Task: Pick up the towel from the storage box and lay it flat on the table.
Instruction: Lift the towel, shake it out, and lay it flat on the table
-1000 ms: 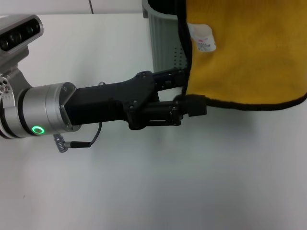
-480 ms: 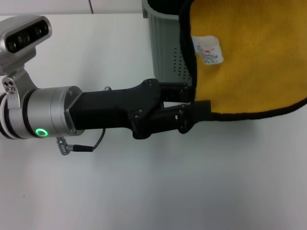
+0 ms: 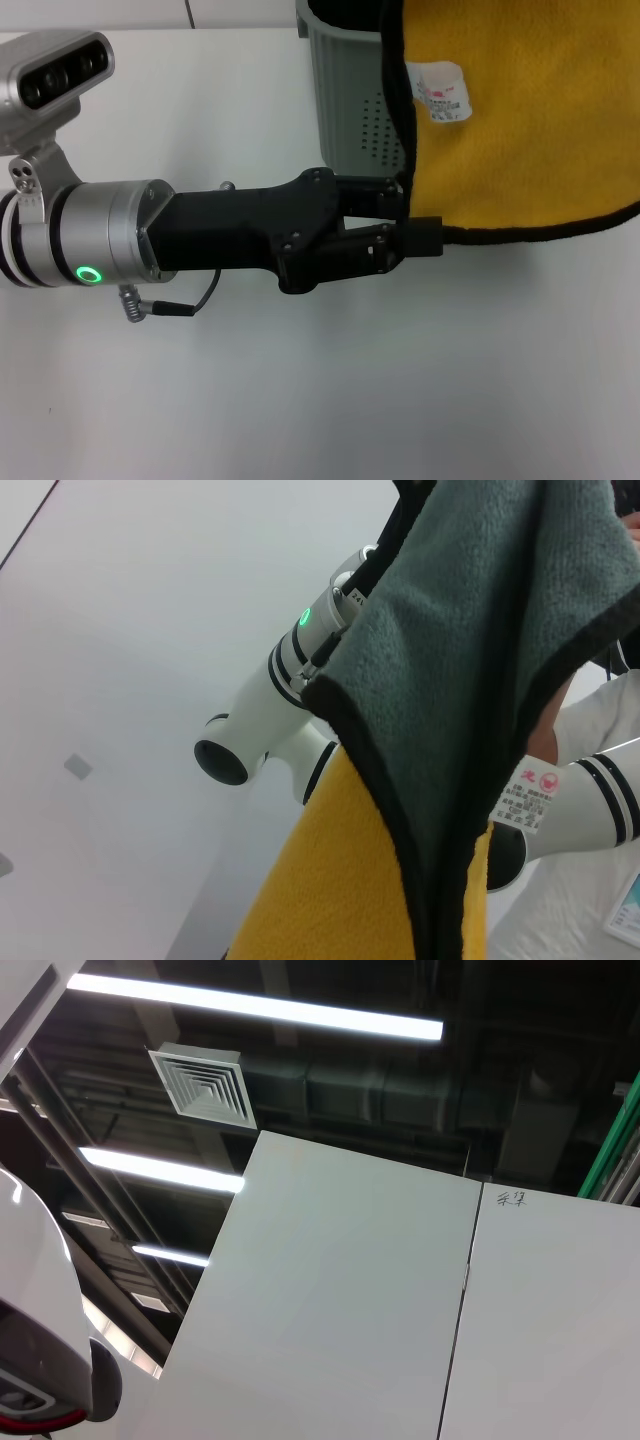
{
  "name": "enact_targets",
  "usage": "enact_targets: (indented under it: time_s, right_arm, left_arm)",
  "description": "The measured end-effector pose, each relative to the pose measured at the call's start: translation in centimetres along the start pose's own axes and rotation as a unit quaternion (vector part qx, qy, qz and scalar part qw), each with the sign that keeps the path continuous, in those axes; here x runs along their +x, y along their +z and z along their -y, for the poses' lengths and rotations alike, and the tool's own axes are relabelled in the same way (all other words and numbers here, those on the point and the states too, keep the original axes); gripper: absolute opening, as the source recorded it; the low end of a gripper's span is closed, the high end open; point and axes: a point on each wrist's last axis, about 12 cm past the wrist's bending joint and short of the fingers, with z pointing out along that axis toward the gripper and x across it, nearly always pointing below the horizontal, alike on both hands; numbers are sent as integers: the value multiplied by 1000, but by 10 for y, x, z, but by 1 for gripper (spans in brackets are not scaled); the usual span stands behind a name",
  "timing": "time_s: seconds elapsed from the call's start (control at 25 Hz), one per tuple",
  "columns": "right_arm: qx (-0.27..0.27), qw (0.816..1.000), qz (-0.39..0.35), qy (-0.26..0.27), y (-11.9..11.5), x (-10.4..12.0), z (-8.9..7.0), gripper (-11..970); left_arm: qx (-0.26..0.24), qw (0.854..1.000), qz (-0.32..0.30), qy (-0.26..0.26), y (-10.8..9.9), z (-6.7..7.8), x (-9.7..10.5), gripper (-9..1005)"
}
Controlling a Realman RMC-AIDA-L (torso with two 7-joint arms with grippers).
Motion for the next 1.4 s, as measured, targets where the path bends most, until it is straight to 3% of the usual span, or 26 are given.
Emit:
enact_targets:
  time_s: [0.36, 0.68, 1.12, 1.4]
  right_arm:
    - [-3, 1000, -1, 0, 1, 1, -1, 35]
    - [0, 1000, -1, 2, -2, 2, -3, 37]
    - [31, 999, 0, 11, -20, 6, -14, 39]
    - [42, 999, 18, -17, -30, -9, -16, 41]
  left_arm:
    - [5, 1000, -8, 2, 2, -1, -2, 351]
    - [8, 1000, -13, 1, 2, 0, -1, 70]
    - [-1, 1000, -8, 8, -5, 0, -6, 27]
    - [-17, 1000, 2, 8, -15, -1, -10, 28]
